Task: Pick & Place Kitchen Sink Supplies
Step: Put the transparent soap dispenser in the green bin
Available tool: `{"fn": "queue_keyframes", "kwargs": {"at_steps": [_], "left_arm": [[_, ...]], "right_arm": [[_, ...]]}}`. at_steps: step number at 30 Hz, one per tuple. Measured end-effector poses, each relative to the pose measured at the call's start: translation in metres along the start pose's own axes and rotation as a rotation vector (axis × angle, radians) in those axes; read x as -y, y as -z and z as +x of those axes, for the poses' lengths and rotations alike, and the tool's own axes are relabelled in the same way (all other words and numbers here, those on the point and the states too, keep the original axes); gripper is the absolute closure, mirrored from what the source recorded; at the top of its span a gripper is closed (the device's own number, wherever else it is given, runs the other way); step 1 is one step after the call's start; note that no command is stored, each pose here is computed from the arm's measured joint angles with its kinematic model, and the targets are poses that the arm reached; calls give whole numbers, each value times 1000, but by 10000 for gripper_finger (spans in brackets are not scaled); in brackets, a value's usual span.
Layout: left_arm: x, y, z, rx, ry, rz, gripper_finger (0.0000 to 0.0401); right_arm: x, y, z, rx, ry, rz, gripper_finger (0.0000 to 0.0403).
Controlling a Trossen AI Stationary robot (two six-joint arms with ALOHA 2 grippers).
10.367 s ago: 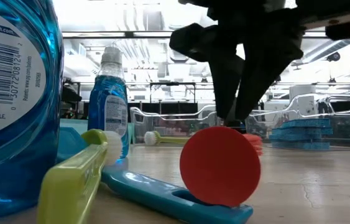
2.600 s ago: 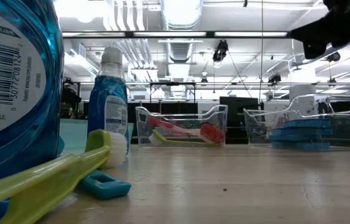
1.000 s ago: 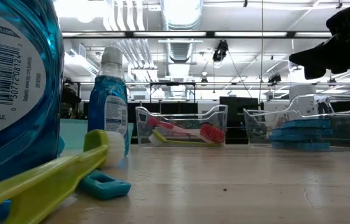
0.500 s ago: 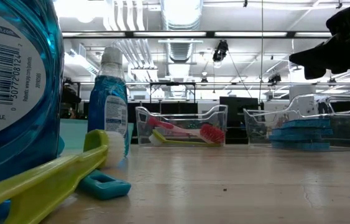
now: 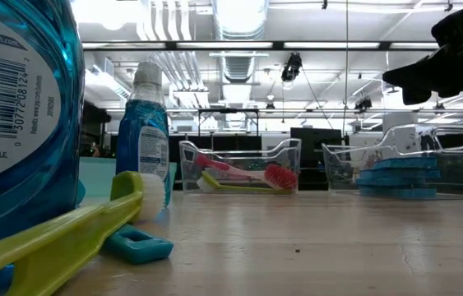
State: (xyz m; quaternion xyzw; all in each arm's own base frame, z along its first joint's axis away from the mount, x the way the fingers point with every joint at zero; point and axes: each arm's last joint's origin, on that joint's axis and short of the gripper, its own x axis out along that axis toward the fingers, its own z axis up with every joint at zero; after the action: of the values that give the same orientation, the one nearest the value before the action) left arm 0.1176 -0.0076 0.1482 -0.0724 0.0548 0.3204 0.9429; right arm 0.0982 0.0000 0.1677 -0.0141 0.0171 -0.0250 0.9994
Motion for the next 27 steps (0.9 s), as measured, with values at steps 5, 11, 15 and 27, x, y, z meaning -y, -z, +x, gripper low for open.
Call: {"fn": "queue_keyframes", "kwargs": {"at_steps": [5, 11, 15, 27], "left_arm": [[1, 1, 0, -16, 36, -39, 401], [2, -8, 0, 54, 31, -196, 401], [10, -27, -1, 65, 136, -175, 392], [17, -120, -26, -328, 323, -35, 212]], "right_arm": [[0, 0, 0, 0, 0, 0, 394], [0, 0, 0, 0, 0, 0, 394], [0, 0, 0, 0, 0, 0, 394], [0, 0, 0, 0, 0, 0, 394]]}}
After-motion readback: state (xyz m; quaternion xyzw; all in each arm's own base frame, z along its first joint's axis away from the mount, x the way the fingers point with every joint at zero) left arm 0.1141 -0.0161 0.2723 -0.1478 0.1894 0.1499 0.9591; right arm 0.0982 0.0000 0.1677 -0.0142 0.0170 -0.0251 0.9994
